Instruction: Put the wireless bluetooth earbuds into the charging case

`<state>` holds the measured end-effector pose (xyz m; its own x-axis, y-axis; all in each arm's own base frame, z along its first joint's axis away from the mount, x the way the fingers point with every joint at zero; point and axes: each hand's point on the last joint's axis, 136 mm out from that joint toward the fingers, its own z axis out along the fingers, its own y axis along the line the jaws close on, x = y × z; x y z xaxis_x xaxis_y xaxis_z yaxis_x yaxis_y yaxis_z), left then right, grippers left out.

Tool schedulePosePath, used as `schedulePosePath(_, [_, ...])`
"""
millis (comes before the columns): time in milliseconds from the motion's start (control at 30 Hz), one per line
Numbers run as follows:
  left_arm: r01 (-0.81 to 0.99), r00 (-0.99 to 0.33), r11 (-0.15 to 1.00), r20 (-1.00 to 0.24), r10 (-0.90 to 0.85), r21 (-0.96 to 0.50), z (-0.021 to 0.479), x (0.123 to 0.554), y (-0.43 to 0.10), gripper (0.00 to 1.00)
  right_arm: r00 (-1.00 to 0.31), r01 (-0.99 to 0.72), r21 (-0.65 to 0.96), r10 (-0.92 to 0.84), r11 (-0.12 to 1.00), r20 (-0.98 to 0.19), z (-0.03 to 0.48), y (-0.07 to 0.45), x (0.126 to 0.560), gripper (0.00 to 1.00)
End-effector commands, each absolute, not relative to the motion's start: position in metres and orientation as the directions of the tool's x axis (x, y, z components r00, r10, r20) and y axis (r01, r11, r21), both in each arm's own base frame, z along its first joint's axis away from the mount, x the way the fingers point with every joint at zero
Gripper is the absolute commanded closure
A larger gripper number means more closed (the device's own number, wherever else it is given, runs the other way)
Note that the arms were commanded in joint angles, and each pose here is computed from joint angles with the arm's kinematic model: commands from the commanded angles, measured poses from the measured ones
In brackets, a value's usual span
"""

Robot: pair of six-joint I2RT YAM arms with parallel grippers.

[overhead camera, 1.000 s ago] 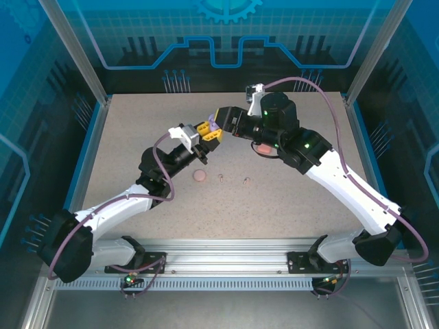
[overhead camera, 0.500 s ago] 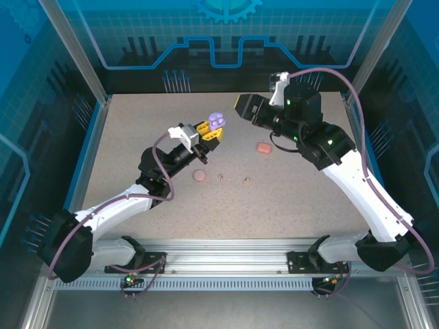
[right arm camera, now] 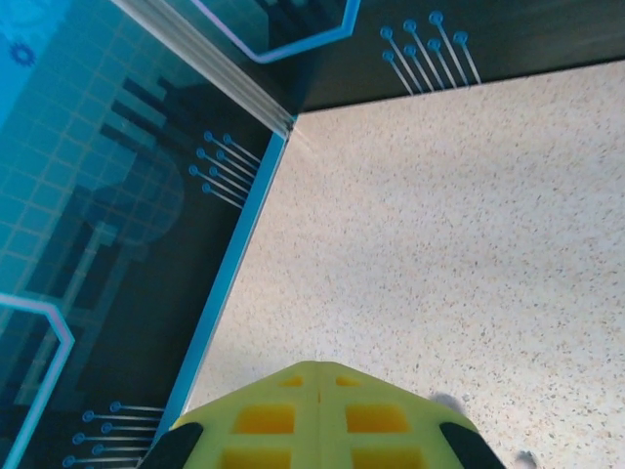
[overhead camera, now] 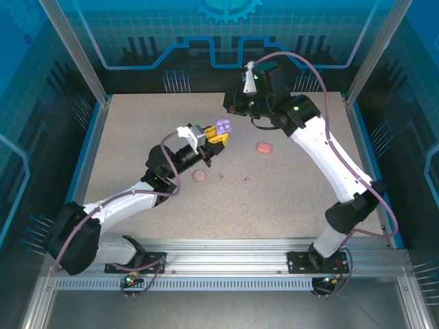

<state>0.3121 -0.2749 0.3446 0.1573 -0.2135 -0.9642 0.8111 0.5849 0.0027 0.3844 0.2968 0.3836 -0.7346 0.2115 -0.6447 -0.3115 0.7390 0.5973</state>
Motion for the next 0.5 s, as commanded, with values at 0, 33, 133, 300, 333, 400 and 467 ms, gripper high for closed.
schedulePosePath(0, [0.84,0.157,0.543,-0.958,-0.241,0.001,0.356,0.307,-0.283,1.0,-0.76,-0.353,0.599,0.153,0.719,-0.632,0.387,0.304,0.379,1.0])
schedulePosePath(33, [0.839,0.157,0.545,-0.958,-0.241,0.0,0.356,0.308,-0.283,1.0,-0.767,-0.356,0.601,0.143,0.716,-0.626,0.385,0.306,0.38,1.0])
schedulePosePath(133, [0.833,0.162,0.554,-0.957,-0.24,0.002,0.357,0.311,-0.283,1.0,-0.786,-0.362,0.599,0.111,0.714,-0.608,0.377,0.31,0.374,1.0])
schedulePosePath(300, [0.827,0.169,0.561,-0.955,-0.242,0.005,0.36,0.315,-0.284,1.0,-0.806,-0.363,0.616,0.096,0.699,-0.584,0.37,0.307,0.355,1.0])
schedulePosePath(333, [0.827,0.171,0.562,-0.955,-0.242,0.006,0.361,0.316,-0.284,1.0,-0.814,-0.358,0.625,0.097,0.693,-0.573,0.367,0.306,0.351,1.0])
schedulePosePath(400, [0.826,0.174,0.564,-0.955,-0.241,0.008,0.362,0.317,-0.285,1.0,-0.823,-0.357,0.644,0.099,0.676,-0.56,0.366,0.304,0.341,1.0])
schedulePosePath(467, [0.824,0.178,0.567,-0.954,-0.24,0.011,0.363,0.318,-0.285,1.0,-0.829,-0.355,0.661,0.103,0.661,-0.549,0.365,0.302,0.332,1.0])
